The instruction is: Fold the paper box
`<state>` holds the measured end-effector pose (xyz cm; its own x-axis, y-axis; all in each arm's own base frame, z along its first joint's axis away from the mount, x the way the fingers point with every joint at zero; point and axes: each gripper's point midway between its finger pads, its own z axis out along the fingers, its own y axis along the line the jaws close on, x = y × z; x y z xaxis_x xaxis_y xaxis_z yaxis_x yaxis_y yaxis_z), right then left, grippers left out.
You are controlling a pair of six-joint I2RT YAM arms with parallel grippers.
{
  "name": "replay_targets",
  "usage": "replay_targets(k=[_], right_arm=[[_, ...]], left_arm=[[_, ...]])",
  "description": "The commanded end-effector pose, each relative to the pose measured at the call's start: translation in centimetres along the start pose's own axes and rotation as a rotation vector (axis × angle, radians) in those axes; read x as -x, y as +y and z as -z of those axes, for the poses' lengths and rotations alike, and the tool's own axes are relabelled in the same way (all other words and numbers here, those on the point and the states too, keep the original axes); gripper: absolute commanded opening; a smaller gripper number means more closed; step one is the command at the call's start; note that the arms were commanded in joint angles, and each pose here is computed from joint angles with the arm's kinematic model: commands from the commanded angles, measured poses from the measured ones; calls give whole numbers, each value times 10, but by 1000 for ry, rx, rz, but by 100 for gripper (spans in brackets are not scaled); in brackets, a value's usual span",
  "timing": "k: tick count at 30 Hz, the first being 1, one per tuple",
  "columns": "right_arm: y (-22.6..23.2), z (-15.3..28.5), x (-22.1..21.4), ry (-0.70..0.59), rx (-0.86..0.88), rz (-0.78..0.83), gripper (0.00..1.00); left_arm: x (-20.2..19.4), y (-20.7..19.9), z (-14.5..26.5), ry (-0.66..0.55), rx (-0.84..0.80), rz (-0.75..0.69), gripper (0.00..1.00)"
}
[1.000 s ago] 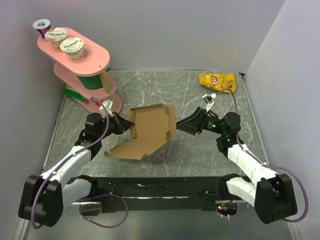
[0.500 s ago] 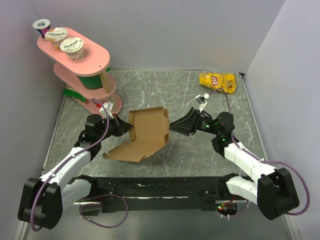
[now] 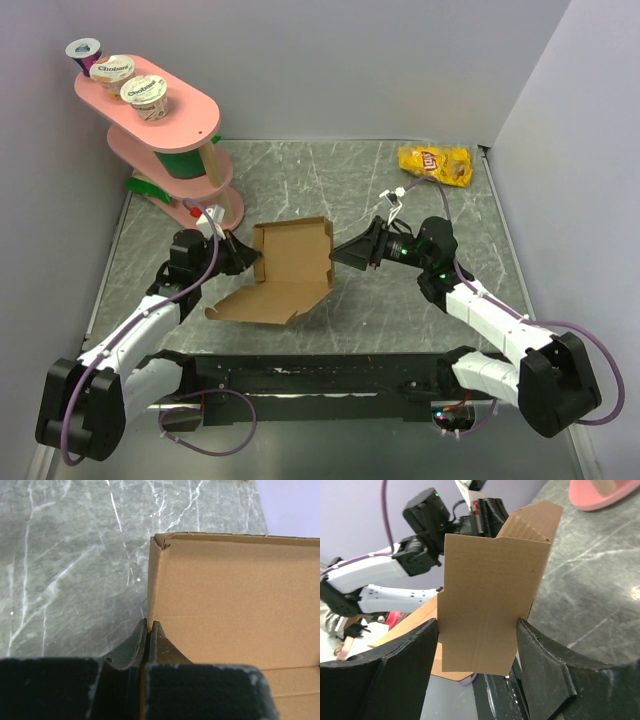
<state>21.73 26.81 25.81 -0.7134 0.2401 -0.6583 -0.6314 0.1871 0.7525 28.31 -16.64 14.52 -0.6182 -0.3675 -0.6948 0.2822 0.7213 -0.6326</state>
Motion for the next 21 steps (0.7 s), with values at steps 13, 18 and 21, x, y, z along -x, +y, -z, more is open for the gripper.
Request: replay_targets(k=[13, 18, 21], right_arm=[[-33, -18, -1, -16, -212, 66, 67], [-59, -19, -11, -14, -330, 46, 63], [-77, -17, -14, -18, -427, 71, 61]], left_arm=[[11, -18, 13, -77, -63, -89, 1], [7, -19, 12, -77, -68, -92, 1], [6, -16, 12, -85, -56, -98, 1]])
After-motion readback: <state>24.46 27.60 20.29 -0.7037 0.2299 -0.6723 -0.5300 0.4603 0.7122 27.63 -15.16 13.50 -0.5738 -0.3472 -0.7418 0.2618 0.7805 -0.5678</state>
